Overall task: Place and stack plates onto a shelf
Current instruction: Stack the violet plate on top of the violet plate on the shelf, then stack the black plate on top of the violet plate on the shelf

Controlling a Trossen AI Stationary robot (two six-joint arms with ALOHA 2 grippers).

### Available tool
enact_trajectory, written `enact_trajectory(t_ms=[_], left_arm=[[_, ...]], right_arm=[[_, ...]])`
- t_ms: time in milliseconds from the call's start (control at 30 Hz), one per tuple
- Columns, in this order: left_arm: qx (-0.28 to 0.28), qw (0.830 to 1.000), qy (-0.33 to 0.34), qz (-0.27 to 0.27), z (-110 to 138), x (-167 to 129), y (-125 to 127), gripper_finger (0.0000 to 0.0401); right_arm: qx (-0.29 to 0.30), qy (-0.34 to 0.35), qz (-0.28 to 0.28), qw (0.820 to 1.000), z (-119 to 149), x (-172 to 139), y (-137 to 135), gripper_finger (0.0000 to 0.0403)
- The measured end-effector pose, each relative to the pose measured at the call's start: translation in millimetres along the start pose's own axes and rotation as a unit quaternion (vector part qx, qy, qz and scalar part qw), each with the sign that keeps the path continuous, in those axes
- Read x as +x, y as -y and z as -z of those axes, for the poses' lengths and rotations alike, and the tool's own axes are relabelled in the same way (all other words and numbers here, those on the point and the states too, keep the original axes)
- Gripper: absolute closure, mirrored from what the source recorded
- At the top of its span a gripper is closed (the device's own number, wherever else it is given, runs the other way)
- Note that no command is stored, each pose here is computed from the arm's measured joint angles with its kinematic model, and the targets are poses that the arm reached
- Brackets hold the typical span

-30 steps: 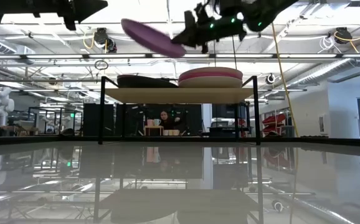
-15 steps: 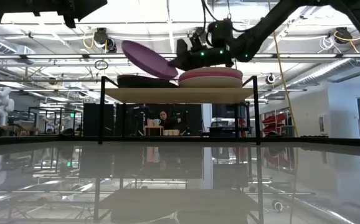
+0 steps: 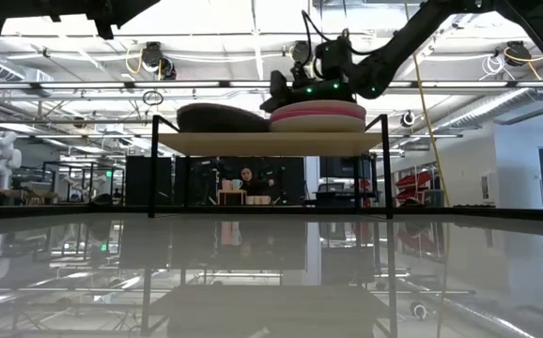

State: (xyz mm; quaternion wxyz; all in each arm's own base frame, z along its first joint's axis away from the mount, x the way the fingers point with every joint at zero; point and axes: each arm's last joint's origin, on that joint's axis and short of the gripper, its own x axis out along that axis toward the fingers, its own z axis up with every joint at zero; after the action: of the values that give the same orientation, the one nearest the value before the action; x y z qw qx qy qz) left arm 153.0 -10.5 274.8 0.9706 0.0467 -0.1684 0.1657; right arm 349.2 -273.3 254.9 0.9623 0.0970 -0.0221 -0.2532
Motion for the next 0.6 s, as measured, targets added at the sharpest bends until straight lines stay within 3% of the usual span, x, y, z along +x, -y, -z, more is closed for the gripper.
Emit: enact_trajectory(t_ms=[167, 267, 467, 600], left_arm=[[-0.002, 1.0, 0.001, 0.0, -0.3, 0.0, 0.0, 0.0165], [0.0, 1.0, 0.002, 0.003, -0.4, 0.0, 0.2, 0.0165], [0.051, 0.997, 0.008, 0.052, -3.7, 1.1, 4.6, 0.0165], [0.08, 0.992, -0.05, 0.083, -16.8, 11.0, 11.5, 0.0165]], right_arm=[[-0.001, 0.0, -0.011, 1.0, -1.7, -0.4, -5.7, 0.0283], [0.003, 0.009, -0.045, 0.999, -15.0, -6.2, -12.2, 0.0262], [0.01, 0.027, -0.197, 0.98, -66.3, -36.5, -44.9, 0.0249], [-0.038, -0.013, -0.257, 0.966, -86.0, -67.0, -79.3, 0.0255]])
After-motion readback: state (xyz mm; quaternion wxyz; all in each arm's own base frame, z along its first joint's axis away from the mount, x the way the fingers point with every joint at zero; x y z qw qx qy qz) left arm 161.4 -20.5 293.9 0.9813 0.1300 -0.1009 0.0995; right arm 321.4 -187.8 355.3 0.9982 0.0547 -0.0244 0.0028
